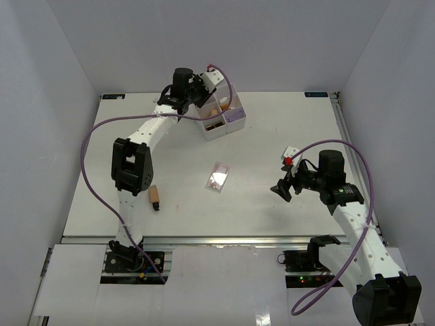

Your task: Organize the makeup

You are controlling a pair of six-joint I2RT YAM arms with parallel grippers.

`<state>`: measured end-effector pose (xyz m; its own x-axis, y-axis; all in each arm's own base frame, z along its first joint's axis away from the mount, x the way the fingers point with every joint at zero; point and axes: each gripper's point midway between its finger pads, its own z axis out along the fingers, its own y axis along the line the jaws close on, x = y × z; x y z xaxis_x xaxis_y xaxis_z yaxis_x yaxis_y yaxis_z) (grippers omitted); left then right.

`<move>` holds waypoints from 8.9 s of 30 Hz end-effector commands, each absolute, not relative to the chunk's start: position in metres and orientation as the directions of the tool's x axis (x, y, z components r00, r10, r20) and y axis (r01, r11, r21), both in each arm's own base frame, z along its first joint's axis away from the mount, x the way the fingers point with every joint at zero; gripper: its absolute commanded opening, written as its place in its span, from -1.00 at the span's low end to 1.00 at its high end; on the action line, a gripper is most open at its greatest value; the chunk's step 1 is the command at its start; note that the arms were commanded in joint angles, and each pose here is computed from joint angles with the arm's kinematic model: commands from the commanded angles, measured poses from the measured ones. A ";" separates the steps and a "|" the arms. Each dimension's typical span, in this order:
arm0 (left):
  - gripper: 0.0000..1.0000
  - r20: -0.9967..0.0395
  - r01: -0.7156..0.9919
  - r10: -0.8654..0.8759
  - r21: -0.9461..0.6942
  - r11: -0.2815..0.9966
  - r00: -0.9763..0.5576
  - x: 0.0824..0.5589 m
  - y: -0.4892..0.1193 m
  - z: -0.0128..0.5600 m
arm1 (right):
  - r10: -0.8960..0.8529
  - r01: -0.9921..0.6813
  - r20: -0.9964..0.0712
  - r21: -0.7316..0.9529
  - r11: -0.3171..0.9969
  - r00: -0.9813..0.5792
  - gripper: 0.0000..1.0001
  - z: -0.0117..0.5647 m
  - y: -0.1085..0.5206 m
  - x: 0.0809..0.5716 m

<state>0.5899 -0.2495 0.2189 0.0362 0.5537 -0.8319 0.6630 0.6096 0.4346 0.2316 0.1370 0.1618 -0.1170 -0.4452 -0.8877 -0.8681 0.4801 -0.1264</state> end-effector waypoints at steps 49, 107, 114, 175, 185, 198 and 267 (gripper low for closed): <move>0.96 -0.657 0.409 0.206 -0.171 0.896 -0.725 0.314 -0.285 0.064 | -0.340 -0.778 -0.904 -0.014 0.628 -0.258 0.80 0.161 0.121 0.252; -0.12 -0.897 0.655 0.053 -0.279 0.702 -0.439 0.246 -0.437 0.171 | -0.053 -0.588 -0.685 0.581 0.563 -0.727 0.83 0.174 0.159 0.281; -0.12 -0.904 0.665 0.037 -0.284 0.690 -0.425 0.244 -0.440 0.176 | -0.035 -0.573 -0.650 0.642 0.509 -0.759 0.39 0.178 0.167 0.278; 0.53 -0.924 0.918 0.141 -0.374 -0.129 -0.356 0.193 -0.392 0.261 | -0.202 -0.954 -0.935 0.300 -0.001 -0.293 -0.65 0.220 0.188 0.185; 0.31 -0.920 0.917 0.150 -0.381 -0.117 -0.363 0.198 -0.404 0.259 | -0.228 -0.956 -0.930 0.292 0.018 -0.289 -0.64 0.211 0.192 0.190; -0.45 -0.917 0.924 0.190 -0.372 -0.087 -0.351 0.201 -0.420 0.248 | -0.242 -0.947 -0.917 0.319 0.032 -0.317 -0.62 0.204 0.195 0.196; -1.00 -0.977 0.727 0.182 0.205 0.656 0.112 0.580 -0.241 0.310 | -0.362 -0.957 -0.920 0.040 0.289 -0.148 0.80 0.174 0.163 0.215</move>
<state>0.5779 -0.2394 0.2678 -0.0165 0.1987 -0.9799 0.7221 0.6803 0.1258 0.2138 0.1648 0.1706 -0.1784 -0.3708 -0.9114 -0.9564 0.2832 0.0720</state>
